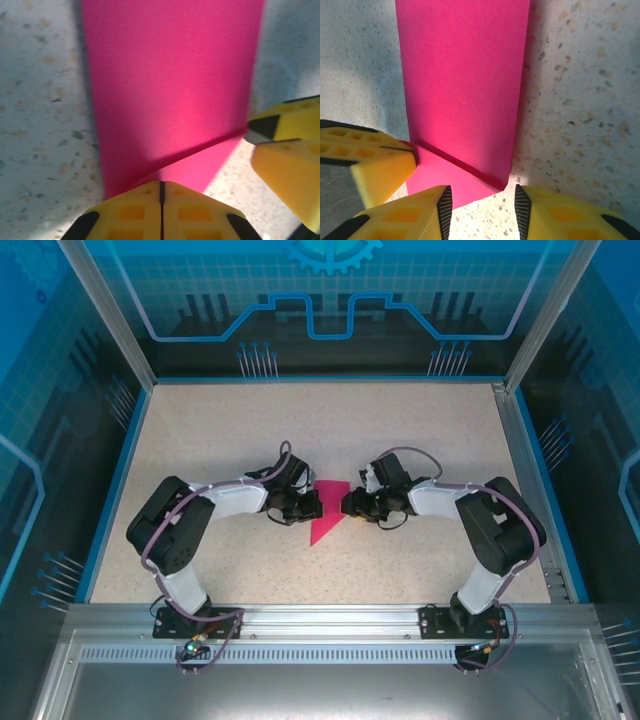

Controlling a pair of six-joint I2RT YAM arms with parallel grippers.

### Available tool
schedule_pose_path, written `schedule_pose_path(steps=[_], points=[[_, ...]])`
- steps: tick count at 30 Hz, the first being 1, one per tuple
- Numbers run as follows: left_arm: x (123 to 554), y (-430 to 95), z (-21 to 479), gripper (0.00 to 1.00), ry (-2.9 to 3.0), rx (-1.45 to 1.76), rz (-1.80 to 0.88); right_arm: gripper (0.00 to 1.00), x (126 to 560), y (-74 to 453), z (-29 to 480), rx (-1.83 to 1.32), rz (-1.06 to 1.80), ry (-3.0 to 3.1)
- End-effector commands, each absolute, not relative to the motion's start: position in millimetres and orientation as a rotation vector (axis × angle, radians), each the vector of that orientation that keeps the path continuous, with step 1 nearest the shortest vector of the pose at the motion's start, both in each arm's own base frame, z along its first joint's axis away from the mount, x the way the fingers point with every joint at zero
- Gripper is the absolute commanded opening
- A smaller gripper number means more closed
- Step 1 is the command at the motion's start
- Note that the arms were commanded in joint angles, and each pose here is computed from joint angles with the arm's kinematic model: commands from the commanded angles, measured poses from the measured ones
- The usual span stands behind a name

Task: Fold a paper plane with a square sheet of paper (pick it up from the middle)
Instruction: Third fold the triangle at the center of the table, then fourth fold the wing at the center of the table.

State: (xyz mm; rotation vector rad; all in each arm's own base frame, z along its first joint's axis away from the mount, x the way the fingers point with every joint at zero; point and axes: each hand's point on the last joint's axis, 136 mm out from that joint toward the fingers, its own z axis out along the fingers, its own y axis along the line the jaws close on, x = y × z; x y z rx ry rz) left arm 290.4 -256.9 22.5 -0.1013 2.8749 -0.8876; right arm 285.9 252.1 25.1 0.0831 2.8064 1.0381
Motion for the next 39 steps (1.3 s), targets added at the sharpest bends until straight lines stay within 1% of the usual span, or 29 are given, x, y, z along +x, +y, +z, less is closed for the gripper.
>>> schedule_pose_path(steps=[1,8,14,21,25,28,29,33,39], points=[[295,-248,16,0.07,2.893,-0.121,-0.811,0.40,287,264,28,0.066,1.071,2.810],[294,-247,12,0.07,2.907,-0.116,-0.791,0.38,288,273,31,0.045,1.114,2.792],[293,-247,11,0.07,2.907,-0.119,-0.795,0.38,292,276,35,0.046,1.139,2.768],[294,-249,24,0.11,2.859,-0.093,-0.839,0.36,294,281,32,0.020,1.154,2.772],[293,-250,41,0.17,2.797,-0.057,-0.878,0.30,294,283,28,0.010,1.176,2.776],[289,-250,53,0.24,2.755,-0.024,-0.907,0.22,293,285,27,0.010,1.193,2.776],[287,-251,57,0.26,2.742,-0.008,-0.913,0.22,293,285,28,0.009,1.196,2.773],[274,-251,66,0.39,2.714,0.080,-0.842,0.21,293,285,32,0.004,1.195,2.766],[257,-252,66,0.49,2.680,0.173,-0.689,0.25,292,282,30,0.007,1.178,2.780]])
